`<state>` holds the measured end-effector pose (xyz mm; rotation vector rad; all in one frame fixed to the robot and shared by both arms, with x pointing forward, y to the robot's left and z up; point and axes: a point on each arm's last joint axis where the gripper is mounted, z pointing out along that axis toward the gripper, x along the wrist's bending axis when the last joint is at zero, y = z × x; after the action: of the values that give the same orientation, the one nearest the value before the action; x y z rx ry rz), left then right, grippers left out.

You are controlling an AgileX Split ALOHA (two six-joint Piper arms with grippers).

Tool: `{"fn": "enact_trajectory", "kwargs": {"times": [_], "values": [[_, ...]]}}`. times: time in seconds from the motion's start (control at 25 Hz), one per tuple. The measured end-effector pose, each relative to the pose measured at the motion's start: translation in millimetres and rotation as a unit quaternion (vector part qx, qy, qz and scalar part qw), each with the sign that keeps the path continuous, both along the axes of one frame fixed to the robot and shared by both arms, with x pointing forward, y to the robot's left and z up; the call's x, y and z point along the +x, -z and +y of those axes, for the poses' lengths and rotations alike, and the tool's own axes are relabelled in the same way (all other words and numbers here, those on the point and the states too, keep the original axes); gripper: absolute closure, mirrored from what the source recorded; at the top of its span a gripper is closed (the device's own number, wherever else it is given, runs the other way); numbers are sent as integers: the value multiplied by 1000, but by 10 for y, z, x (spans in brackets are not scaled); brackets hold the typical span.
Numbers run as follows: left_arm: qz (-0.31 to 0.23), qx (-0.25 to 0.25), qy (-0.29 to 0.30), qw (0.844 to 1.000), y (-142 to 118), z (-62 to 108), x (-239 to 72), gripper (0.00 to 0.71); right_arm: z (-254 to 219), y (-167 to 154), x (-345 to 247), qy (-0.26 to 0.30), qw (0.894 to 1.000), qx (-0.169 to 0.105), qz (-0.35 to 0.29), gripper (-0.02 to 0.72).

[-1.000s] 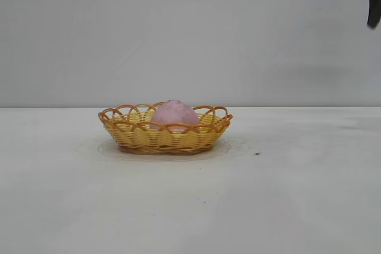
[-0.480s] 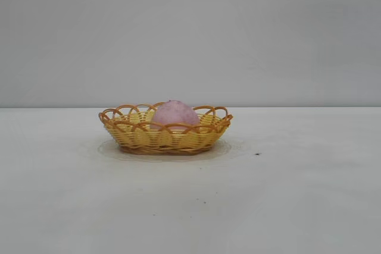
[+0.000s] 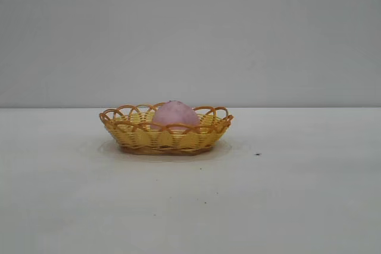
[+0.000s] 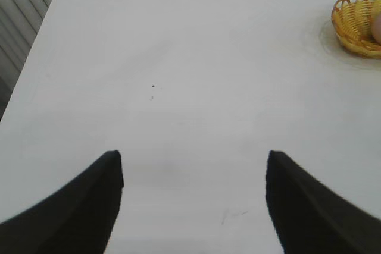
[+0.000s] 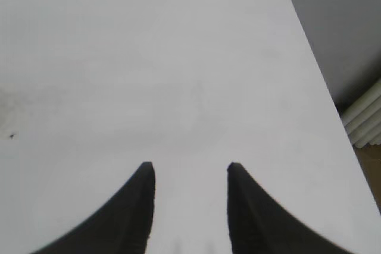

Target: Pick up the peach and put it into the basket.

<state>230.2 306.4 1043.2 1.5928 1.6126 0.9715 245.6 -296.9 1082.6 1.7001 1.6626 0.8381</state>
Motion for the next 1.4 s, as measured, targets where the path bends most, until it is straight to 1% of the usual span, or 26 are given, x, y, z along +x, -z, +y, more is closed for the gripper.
{"fn": "enact_trajectory", "kwargs": {"times": [0.16, 0.28, 0.36, 0.52, 1.4], "values": [[0, 0, 0, 1000, 0, 0, 0, 263, 1, 304, -103, 2, 1000, 1, -1, 412], [0, 0, 0, 1000, 0, 0, 0, 263, 2, 358, -183, 2, 999, 1, -46, 412], [0, 0, 0, 1000, 0, 0, 0, 263, 10, 392, -177, -4, 999, -1, -51, 412], [0, 0, 0, 1000, 0, 0, 0, 263, 30, 399, -167, -19, 998, -2, -54, 412], [0, 0, 0, 1000, 0, 0, 0, 263, 31, 396, -165, -21, 998, -4, -56, 412]]}}
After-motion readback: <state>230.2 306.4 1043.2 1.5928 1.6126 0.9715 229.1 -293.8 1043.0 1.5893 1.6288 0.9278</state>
